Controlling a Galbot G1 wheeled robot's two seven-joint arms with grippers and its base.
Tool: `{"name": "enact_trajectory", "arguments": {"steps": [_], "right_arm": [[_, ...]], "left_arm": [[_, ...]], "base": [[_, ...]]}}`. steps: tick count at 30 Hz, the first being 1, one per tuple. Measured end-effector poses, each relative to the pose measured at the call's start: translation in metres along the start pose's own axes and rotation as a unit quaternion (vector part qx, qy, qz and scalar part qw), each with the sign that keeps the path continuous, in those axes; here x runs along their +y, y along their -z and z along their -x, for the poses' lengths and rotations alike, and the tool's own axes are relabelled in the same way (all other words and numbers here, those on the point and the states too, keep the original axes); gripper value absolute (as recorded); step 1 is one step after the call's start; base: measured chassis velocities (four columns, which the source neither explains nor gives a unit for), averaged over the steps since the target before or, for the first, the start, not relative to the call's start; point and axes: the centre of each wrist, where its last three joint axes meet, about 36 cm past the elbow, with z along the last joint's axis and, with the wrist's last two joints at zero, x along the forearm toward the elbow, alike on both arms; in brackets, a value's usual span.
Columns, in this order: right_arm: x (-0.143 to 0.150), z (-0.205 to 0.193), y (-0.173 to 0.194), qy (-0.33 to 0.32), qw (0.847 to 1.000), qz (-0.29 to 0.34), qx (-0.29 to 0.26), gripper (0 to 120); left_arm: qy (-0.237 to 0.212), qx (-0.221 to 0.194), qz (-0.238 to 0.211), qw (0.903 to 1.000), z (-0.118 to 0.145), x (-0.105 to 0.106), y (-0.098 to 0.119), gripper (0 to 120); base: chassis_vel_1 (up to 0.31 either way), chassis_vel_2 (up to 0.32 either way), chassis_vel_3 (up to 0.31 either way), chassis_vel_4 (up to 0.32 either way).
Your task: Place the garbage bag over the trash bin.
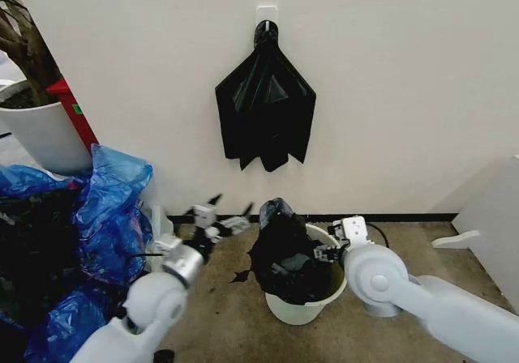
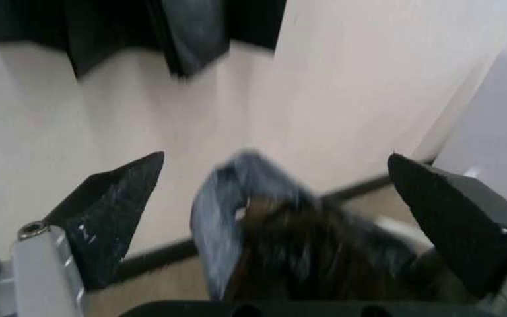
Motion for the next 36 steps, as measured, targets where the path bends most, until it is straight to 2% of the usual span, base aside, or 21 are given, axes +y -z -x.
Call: {"name": "enact_trajectory", "arguments": {"steps": [3,7,12,15,20,24,29,31,33,36], "right_arm": [[-0.007,0.0,0.001,-0.003,1.0,0.012,-0.003,100],[-0.014,-0.003,0.004,0.0,1.0,0.026,-0.009,100],[-0.021,-0.01,0.008,0.007,0.999,0.035,-0.018,100],[-0.024,-0.016,0.011,0.014,0.999,0.041,-0.027,100],[-0.03,-0.022,0.018,0.021,0.998,0.051,-0.039,100],[-0.039,-0.02,0.02,0.017,0.997,0.061,-0.043,100],[-0.053,-0.015,0.007,0.008,0.997,0.074,-0.036,100],[-0.053,-0.015,0.007,0.008,0.997,0.074,-0.036,100],[-0.062,-0.014,-0.001,0.002,0.996,0.08,-0.037,100],[-0.068,-0.015,-0.007,-0.002,0.996,0.084,-0.042,100]], "left_arm": [[0.044,0.044,0.027,0.9977,0.007,-0.012,0.004,100],[0.06,0.062,0.039,0.9955,0.017,-0.015,0.007,100],[0.053,0.081,0.039,0.9945,0.029,-0.022,0.012,100],[0.05,0.11,0.037,0.992,0.035,-0.036,0.021,100],[0.051,0.128,0.039,0.9897,0.037,-0.041,0.03,100],[0.055,0.154,0.023,0.9863,0.037,-0.04,0.043,100],[0.054,0.21,-0.01,0.9763,0.038,-0.044,0.071,100],[0.054,0.21,-0.011,0.9761,0.039,-0.044,0.072,100],[0.057,0.233,-0.034,0.9702,0.043,-0.047,0.08,100],[0.055,0.251,-0.046,0.9654,0.052,-0.05,0.08,100]], "base": [[0.0,0.0,0.0,0.0],[0.0,0.0,0.0,0.0],[0.0,0.0,0.0,0.0],[0.0,0.0,0.0,0.0],[0.0,0.0,0.0,0.0],[0.0,0.0,0.0,0.0],[0.0,0.0,0.0,0.0],[0.0,0.0,0.0,0.0],[0.0,0.0,0.0,0.0],[0.0,0.0,0.0,0.0]]}}
